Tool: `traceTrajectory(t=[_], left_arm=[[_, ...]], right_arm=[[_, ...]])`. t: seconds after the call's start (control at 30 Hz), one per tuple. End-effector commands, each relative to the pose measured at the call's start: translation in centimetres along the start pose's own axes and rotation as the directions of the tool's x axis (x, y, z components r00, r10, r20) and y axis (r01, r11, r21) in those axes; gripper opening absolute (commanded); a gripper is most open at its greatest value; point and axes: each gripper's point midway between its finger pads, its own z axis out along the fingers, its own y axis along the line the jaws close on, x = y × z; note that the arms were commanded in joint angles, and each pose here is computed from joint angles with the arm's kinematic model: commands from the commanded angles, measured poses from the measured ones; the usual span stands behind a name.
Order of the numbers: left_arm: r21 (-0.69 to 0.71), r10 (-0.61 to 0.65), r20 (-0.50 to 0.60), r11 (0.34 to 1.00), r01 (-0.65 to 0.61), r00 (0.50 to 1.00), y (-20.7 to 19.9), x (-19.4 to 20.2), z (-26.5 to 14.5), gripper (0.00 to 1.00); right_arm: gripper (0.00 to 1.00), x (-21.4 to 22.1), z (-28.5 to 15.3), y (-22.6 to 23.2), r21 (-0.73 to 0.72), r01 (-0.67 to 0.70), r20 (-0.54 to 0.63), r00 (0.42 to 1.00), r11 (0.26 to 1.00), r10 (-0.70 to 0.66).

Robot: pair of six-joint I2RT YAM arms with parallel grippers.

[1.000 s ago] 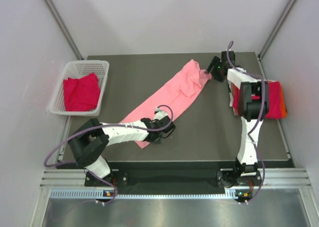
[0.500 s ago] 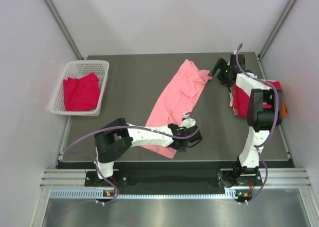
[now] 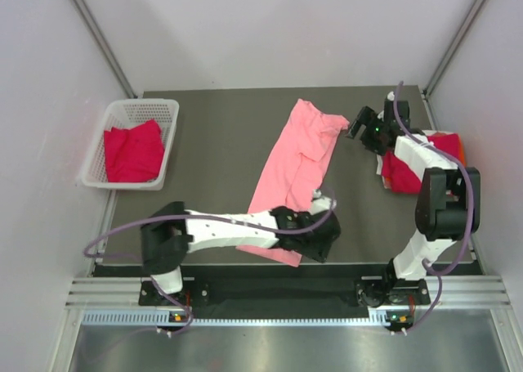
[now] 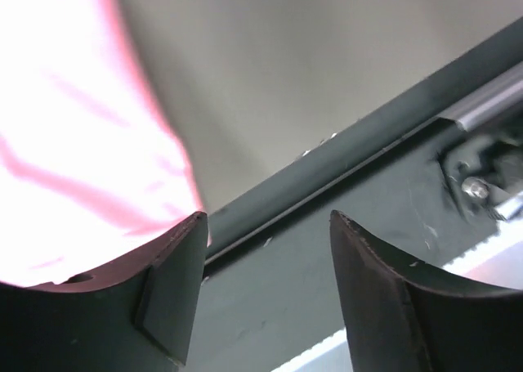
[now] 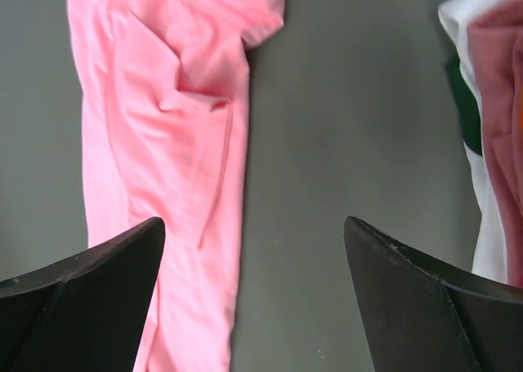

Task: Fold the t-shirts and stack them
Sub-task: Fold the tshirt

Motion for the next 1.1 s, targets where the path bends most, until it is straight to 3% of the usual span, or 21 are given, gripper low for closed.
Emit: traceTrajectory(t=[0.0, 0.27, 0.47, 0.83, 1.07], left_arm=[[0.04, -0.079, 0.076, 0.996, 0.076, 0.994, 2.6, -2.2, -5.0, 0.68], [-0.014, -0.302, 0.132, 0.952, 0.307, 0.944, 15.7, -3.5, -6.6, 0.71], [-0.088, -0.381, 0.152, 0.914, 0.397, 0.912, 21.4, -3.4, -6.3, 0.73], [-0.069, -0.462, 0.116, 0.879, 0.471, 0.879, 25.0, -2.3, -3.8, 0.73], [0.024, -0.47, 0.034, 0.883, 0.47, 0.882, 23.9, -1.5, -2.3, 0.63]], right_arm=[[0.91, -0.4, -1.4, 0.4, -0.023, 0.025, 0.027, 0.999, 0.999, -0.024], [0.92, 1.2, 1.1, 0.0, -0.029, 0.004, -0.037, 0.999, 1.0, -0.005], [0.88, 2.3, 3.7, -0.1, -0.042, -0.007, -0.095, 0.996, 0.999, 0.002], [0.89, 3.7, 8.6, 1.1, -0.048, -0.014, -0.169, 0.986, 0.999, 0.006], [0.82, 4.1, 11.0, 2.5, -0.061, -0.015, -0.206, 0.979, 0.998, 0.002]])
